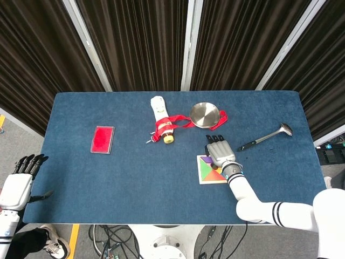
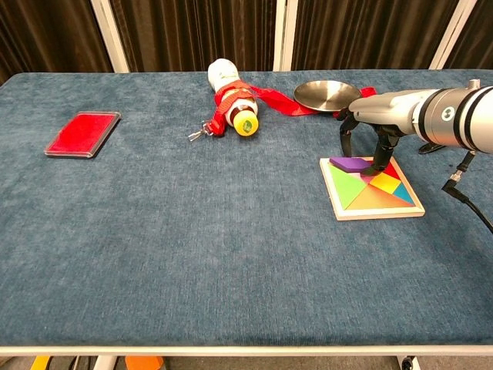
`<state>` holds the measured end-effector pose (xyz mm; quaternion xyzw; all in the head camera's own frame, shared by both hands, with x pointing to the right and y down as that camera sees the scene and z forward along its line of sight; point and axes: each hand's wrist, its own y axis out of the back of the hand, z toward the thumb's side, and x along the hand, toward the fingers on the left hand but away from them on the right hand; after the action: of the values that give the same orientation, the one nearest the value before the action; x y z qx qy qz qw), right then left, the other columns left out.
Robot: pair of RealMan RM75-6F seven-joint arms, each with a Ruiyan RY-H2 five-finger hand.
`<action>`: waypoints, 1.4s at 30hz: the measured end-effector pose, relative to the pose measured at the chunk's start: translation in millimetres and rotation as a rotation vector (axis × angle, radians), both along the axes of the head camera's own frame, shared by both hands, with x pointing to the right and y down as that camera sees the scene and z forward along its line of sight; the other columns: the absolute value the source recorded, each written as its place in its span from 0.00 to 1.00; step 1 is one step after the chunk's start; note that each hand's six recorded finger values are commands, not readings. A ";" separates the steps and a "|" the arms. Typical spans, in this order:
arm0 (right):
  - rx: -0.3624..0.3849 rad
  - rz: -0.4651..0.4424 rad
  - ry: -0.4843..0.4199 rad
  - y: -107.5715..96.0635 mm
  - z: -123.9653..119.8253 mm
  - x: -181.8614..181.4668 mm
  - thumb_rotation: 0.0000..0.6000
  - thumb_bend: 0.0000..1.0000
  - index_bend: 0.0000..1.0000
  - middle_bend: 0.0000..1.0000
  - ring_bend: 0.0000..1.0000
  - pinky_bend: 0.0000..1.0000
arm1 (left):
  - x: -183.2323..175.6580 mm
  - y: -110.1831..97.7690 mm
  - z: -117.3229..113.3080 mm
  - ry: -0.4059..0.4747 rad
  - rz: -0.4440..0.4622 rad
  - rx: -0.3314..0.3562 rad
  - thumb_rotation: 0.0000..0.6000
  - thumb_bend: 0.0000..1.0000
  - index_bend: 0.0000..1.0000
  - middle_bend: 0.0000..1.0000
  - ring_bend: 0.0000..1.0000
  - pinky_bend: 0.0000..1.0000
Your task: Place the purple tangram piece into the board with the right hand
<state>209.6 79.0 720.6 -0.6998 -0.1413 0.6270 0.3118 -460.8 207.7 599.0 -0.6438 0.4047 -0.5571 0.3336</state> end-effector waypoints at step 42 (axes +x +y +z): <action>0.041 -0.033 0.028 -1.5 0.5 4.2 1.00 0.18 0.00 0.00 0.00 0.00 | -0.6 -1.1 0.1 0.002 -0.004 -0.002 1.00 0.05 0.13 0.08 0.00 0.04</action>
<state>213.8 77.5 721.1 -0.6865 -0.1382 0.6286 0.3383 -461.5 206.6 599.1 -0.6439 0.4059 -0.5575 0.3315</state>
